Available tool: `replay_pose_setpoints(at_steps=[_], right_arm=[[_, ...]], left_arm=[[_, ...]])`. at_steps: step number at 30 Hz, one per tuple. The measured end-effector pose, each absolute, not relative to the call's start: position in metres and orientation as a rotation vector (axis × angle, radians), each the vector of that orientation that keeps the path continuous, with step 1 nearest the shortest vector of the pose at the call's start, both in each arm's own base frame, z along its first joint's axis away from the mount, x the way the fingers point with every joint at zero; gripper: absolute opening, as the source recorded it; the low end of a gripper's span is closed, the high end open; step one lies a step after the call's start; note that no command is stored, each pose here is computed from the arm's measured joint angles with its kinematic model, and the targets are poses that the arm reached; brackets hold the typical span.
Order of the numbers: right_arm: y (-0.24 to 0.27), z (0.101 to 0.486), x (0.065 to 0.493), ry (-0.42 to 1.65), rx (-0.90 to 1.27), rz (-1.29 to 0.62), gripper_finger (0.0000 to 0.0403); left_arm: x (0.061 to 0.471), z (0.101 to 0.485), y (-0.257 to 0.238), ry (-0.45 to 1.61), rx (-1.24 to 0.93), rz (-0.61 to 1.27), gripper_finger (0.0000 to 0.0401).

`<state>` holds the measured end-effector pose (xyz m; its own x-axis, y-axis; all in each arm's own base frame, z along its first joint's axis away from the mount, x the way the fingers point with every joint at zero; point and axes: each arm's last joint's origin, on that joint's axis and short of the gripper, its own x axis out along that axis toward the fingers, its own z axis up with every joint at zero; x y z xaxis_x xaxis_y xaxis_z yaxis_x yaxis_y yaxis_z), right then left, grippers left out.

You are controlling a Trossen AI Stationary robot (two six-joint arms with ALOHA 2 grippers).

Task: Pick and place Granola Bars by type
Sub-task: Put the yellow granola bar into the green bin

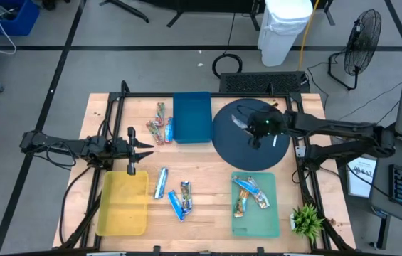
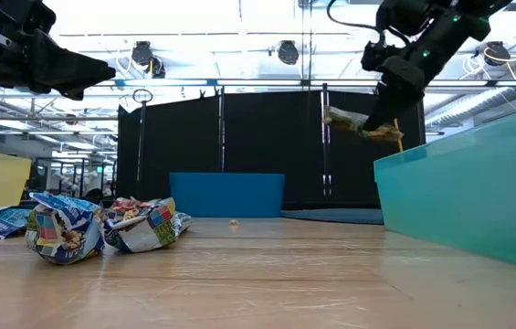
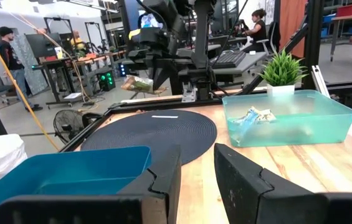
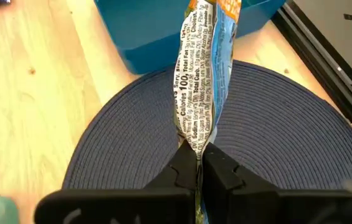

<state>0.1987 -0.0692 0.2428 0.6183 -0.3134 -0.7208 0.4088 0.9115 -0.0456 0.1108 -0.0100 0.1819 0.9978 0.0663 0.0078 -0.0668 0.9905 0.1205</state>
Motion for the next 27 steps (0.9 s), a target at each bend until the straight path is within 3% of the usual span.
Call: replay_pose_setpoints(at_steps=[19, 27], right_arm=[[-0.068, 0.235, 0.195, 0.788, 0.144, -0.423, 0.0], [-0.068, 0.246, 0.211, 0.51, 0.08, -0.26, 0.0]], left_arm=[[0.111, 0.182, -0.01, -0.004, 0.121, 0.067, 0.0102], [0.111, 0.182, -0.01, -0.004, 0.121, 0.067, 0.0102]])
